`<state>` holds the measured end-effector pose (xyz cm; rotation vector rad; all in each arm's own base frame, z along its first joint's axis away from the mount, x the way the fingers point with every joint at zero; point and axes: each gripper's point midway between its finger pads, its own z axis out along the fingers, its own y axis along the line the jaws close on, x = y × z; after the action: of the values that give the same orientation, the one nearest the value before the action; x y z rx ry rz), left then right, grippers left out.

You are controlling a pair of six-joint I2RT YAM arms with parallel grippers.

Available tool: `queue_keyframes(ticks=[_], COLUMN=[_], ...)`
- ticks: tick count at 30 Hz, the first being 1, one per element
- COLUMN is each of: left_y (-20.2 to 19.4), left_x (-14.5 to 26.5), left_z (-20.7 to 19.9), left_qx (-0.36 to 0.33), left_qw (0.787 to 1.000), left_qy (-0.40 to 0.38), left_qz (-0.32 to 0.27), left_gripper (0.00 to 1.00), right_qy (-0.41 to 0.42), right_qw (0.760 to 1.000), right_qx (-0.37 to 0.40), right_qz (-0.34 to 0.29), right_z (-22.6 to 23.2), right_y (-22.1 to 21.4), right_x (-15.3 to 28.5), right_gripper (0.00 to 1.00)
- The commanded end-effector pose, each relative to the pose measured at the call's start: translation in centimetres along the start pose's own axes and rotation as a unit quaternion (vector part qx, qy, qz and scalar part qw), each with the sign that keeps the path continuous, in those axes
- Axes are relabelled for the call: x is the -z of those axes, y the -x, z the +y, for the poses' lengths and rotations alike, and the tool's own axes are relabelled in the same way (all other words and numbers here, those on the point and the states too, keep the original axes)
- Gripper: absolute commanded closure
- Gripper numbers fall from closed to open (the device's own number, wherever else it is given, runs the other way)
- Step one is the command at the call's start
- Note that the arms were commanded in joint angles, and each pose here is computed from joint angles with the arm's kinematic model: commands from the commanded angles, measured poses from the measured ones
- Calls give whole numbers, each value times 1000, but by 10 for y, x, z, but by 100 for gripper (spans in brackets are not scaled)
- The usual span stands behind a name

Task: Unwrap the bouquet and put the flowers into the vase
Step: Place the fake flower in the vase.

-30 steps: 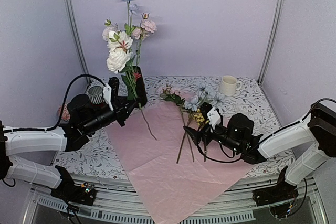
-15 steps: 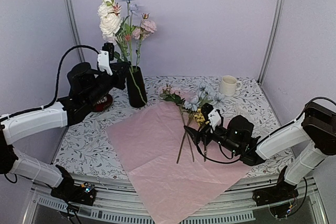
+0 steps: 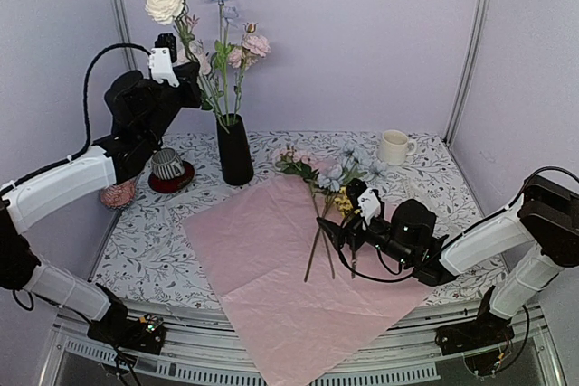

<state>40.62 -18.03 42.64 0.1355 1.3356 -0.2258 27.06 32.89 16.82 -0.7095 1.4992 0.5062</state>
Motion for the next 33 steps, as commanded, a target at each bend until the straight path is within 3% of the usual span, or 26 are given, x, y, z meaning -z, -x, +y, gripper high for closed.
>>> queue_keyframes(ticks=[1, 7, 12, 23, 29, 31, 33], left_y=[34, 52, 43, -19, -68, -83, -91], left_x=[-10, -19, -29, -60, -97, -102, -102], left_z=[11, 10, 10, 24, 38, 39, 34], left_qx=[-14, -13, -19, -21, 25, 31, 34], left_qw=[999, 998, 999, 998, 989, 986, 984], left_qy=[18, 13, 16, 39, 35, 33, 21], left_qz=[-43, -59, -45, 39, 140, 162, 172], left_gripper=[100, 100, 100, 100, 98, 93, 80], right_qy=[-4, 0, 2, 5, 5, 4, 4], right_qw=[1000, 1000, 1000, 1000, 1000, 1000, 1000], right_qx=[-6, -5, -6, -5, -3, -4, -3], right_qz=[-15, -14, -12, -11, -10, -10, -10], right_z=[0, 1, 2, 3, 3, 3, 3], right_y=[8, 8, 7, 7, 6, 6, 6], right_x=[-4, -4, -5, -5, -6, -5, -5], right_gripper=[1, 1, 1, 1, 1, 1, 1])
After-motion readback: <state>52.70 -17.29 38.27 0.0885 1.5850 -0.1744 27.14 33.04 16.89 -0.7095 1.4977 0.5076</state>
